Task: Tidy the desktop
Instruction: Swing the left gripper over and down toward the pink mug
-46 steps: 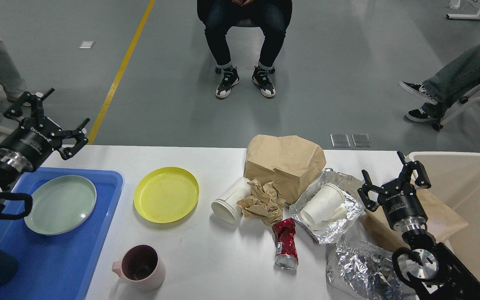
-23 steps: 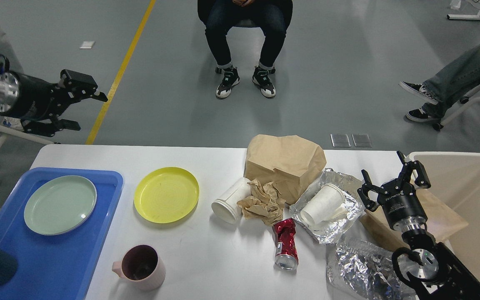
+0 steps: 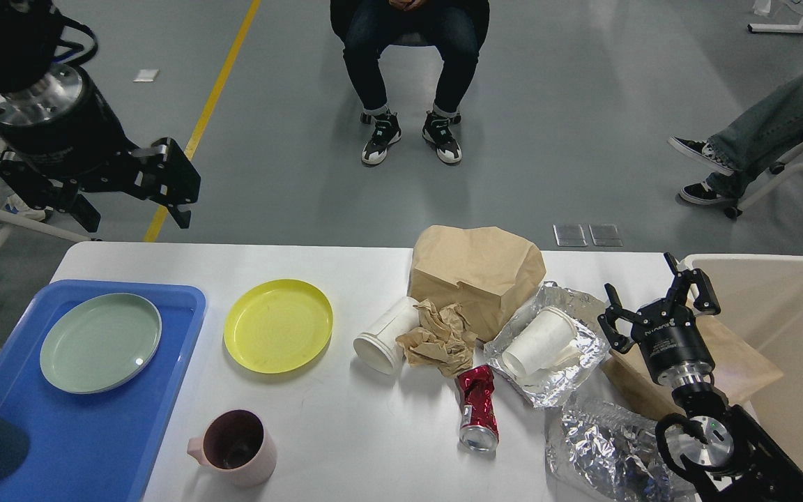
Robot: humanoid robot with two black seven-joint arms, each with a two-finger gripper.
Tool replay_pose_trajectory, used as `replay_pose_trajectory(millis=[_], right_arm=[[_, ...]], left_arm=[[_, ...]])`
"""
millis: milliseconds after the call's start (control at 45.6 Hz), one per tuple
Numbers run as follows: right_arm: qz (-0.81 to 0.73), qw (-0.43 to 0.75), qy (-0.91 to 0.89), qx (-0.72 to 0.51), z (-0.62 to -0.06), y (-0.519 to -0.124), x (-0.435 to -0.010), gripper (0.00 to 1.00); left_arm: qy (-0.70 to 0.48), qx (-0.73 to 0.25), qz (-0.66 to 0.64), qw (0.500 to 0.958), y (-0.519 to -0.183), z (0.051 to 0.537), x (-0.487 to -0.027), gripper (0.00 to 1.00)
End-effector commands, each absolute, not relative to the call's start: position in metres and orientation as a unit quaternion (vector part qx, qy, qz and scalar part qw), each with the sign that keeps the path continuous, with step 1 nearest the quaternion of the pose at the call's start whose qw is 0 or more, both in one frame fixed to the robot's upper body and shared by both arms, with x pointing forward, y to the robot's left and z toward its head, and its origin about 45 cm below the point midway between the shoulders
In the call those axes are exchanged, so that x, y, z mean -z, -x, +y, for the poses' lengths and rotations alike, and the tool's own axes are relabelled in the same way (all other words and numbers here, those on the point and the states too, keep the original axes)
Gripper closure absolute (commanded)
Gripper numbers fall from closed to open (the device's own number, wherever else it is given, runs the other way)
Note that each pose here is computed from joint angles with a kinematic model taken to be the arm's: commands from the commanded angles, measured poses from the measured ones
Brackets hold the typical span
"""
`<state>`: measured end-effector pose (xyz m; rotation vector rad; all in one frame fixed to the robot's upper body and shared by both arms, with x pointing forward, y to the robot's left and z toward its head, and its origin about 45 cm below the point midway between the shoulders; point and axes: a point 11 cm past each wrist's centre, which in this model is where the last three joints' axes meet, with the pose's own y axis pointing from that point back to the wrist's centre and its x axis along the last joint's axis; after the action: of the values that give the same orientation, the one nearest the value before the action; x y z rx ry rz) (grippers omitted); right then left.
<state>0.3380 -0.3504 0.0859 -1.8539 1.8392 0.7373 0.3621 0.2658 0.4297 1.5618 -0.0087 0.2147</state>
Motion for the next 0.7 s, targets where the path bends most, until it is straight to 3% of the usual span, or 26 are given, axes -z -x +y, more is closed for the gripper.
replay_pose_trajectory(millis=[0,175,307,679], right_arm=[[0.663,0.212,0.667,-0.266,-0.350,-0.338,-0.086,0.00],[0.663,0.212,0.667,-0.266,-0.351,-0.338,-0.086,0.00],[0.663,0.212,0.667,-0.266,-0.351,-0.338,-0.085,0.00],[0.663,0.212,0.667,-0.266,-0.350,-0.338,-0.086,0.00]], left_arm=[[-0.710,-0.056,0.013,0.701,-0.327,0.249,-0.426,0.03],[-0.714,-0.068,0.002,0.697,-0.297,0.247,-0.418,0.04],[-0.715,-0.111,-0.009,0.691,-0.296,0.261,-0.413,0.04],[-0.694,-0.073,0.076,0.712,-0.283,0.271,-0.375,0.04]])
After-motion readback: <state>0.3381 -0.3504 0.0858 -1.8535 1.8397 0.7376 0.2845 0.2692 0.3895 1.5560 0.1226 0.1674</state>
